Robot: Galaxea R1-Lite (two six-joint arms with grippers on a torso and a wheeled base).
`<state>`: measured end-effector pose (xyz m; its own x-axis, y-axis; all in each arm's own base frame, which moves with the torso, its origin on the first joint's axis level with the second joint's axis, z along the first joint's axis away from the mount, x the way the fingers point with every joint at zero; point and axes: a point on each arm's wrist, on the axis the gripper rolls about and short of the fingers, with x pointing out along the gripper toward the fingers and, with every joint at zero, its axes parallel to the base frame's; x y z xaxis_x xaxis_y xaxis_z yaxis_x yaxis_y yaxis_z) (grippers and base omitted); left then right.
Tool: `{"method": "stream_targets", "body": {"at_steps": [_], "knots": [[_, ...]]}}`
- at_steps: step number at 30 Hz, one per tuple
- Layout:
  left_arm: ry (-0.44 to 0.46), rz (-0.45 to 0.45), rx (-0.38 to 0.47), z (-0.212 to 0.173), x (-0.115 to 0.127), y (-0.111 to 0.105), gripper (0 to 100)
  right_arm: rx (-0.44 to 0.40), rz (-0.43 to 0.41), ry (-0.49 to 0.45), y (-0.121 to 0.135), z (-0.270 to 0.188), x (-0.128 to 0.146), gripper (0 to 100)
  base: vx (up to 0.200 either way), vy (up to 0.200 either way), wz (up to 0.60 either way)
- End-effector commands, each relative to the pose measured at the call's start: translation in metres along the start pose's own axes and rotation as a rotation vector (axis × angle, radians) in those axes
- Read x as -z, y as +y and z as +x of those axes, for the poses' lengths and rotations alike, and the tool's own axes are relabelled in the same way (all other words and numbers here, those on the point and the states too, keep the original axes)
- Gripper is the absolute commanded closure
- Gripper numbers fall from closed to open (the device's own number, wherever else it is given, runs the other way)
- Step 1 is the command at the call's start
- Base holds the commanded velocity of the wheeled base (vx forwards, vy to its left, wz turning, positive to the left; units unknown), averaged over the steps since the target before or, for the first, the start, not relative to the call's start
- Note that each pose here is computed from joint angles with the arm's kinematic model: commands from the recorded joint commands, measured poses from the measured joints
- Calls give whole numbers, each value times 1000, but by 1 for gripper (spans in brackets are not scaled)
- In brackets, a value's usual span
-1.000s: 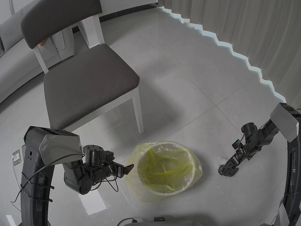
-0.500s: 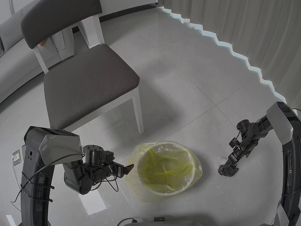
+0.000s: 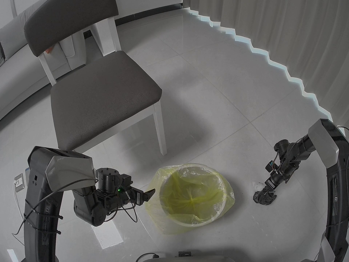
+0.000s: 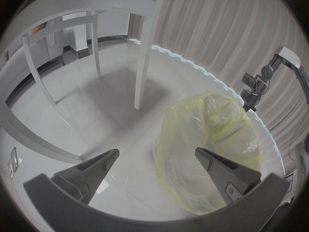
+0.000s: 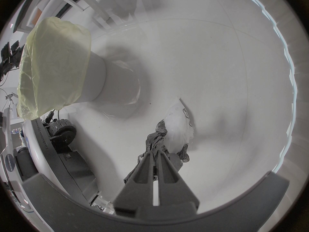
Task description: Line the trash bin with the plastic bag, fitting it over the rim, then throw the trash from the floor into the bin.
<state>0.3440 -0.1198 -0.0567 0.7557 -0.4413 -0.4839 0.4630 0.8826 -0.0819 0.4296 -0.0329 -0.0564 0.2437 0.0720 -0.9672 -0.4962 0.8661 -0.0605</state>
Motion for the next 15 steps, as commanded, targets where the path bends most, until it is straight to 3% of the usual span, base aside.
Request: {"method": "stream_targets", "body": {"at_steps": [1, 9, 15], "knots": [[3, -15, 0, -3, 1, 0, 0, -1, 1, -1, 0, -5, 2, 100, 0, 0, 0], [-37, -45, -1, -10, -1, 1, 0, 36, -11, -74, 11, -73, 3, 100, 0, 0, 0], [-83, -87, -15, -19, 0, 7, 0, 101, -71, -204, 42, -160, 7, 100, 0, 0, 0]]}}
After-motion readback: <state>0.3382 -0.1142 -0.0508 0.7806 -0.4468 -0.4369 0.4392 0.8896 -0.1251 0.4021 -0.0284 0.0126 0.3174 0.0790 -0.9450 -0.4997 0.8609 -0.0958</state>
